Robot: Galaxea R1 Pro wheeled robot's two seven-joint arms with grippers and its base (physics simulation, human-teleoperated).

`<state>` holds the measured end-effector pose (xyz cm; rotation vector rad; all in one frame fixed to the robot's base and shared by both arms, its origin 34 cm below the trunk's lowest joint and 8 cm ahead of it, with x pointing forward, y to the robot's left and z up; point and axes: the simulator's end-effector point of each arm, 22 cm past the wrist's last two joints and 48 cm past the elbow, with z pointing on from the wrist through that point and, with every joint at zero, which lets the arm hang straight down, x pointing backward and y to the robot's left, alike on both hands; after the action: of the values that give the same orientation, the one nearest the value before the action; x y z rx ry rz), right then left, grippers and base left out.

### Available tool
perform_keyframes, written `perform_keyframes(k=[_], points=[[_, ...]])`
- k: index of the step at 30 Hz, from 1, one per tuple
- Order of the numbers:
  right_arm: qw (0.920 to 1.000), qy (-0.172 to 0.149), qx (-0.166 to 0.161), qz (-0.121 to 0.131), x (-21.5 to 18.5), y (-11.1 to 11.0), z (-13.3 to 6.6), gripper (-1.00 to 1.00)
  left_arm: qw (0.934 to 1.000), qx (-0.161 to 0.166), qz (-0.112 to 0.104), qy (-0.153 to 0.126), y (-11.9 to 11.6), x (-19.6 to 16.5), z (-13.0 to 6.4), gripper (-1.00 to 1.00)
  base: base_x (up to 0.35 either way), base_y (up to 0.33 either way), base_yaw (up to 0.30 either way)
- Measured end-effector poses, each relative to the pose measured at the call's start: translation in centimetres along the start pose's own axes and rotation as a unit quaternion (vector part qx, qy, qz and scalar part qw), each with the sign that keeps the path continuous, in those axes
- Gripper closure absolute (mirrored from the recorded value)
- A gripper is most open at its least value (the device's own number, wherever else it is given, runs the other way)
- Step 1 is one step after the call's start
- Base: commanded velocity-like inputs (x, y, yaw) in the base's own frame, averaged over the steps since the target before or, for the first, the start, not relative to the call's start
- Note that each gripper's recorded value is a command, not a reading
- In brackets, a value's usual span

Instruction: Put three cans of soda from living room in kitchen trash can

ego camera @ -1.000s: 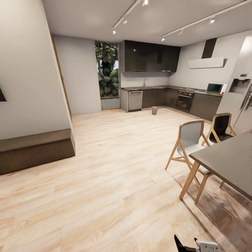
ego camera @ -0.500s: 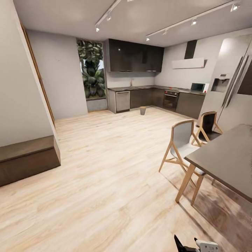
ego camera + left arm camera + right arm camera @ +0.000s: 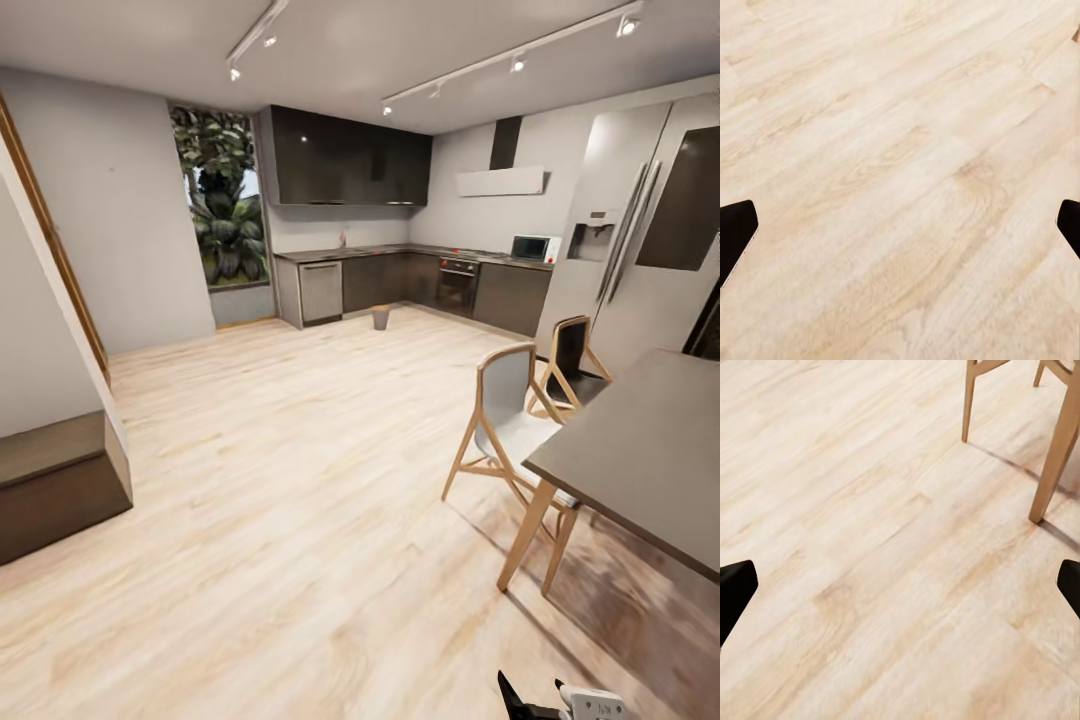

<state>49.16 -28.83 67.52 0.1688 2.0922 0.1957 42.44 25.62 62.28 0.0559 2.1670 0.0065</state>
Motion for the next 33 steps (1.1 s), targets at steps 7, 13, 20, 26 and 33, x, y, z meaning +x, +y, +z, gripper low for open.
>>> perform_keyframes(k=[7, 13, 20, 26, 33], points=[[1.0000, 0.000, 0.000, -0.001, 0.01, 0.00, 0.00, -1.00, 1.0000, 0.000, 0.000, 0.000, 0.00, 0.00, 0.00, -1.00, 0.303, 0.190, -0.020], [1.0000, 0.000, 0.000, -0.001, 0.01, 0.00, 0.00, -1.00, 1.0000, 0.000, 0.000, 0.000, 0.00, 0.00, 0.00, -1.00, 0.303, 0.191, -0.003], [1.0000, 0.000, 0.000, -0.001, 0.01, 0.01, 0.00, -1.00, 1.0000, 0.000, 0.000, 0.000, 0.00, 0.00, 0.00, -1.00, 0.303, 0.190, -0.031], [1.0000, -0.001, -0.001, -0.001, -0.07, 0.08, 0.00, -1.00, 1.0000, 0.000, 0.000, -0.001, 0.00, -0.08, 0.00, -1.00, 0.303, 0.190, -0.176], [1.0000, -0.002, -0.002, -0.001, -0.16, 0.16, -0.01, -1.00, 1.0000, 0.000, 0.000, -0.003, 0.01, -0.18, 0.00, -1.00, 0.303, 0.190, -0.124]])
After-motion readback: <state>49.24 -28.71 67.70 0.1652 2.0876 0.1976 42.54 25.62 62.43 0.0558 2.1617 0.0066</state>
